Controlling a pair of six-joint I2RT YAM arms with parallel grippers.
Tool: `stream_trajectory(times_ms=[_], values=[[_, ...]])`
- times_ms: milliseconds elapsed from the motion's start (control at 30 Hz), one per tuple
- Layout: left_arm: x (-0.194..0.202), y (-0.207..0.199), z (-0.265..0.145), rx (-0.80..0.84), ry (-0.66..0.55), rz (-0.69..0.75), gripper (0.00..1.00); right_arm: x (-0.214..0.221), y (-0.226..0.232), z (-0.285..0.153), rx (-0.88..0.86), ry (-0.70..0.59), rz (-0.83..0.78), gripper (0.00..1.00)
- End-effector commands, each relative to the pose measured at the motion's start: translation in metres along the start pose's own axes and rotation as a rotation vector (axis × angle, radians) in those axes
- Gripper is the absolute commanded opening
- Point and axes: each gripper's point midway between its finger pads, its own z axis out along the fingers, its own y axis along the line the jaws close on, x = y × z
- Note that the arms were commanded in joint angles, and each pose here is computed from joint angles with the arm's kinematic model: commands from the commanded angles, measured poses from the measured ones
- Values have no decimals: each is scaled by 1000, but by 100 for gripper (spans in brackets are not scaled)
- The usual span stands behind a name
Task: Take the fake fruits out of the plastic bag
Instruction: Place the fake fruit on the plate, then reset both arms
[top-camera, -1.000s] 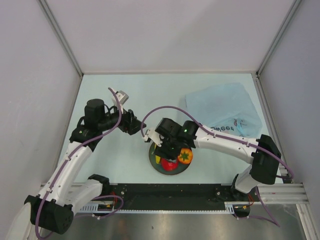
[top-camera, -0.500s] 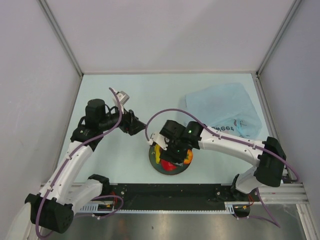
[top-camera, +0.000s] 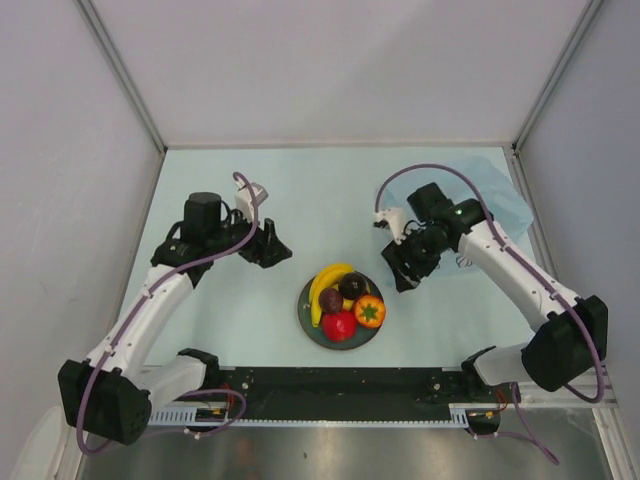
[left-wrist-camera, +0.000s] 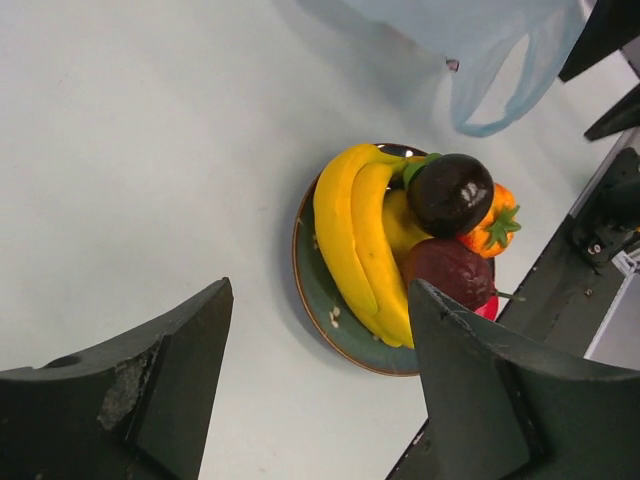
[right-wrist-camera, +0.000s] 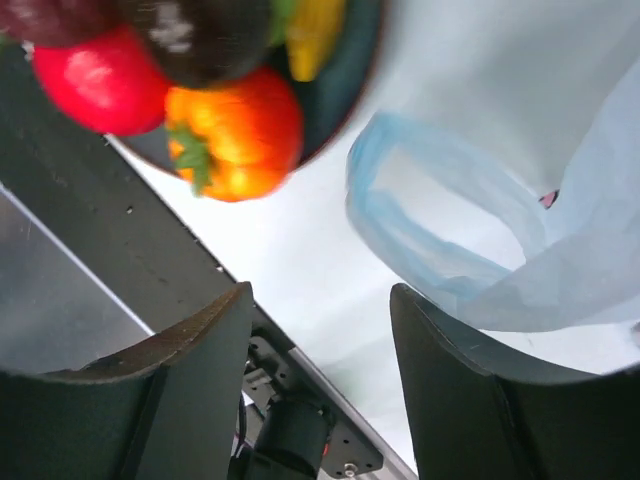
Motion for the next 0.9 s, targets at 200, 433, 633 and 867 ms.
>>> stream_trajectory(times_ms=[200,433,633,867], values=[[-28,24,-2,-63,40,91,74,-60,-154,-11,204,-314,191,61],[-37,54,-17,-273,36,116,79,-89,-111,-71,116,-521,317,99],[-41,87,-21,-428,68,95,100,-81,-161,-93,441,-623,606,100],[-35,120,-31,-558,49,31,100,-66,-175,-91,468,-657,640,100]])
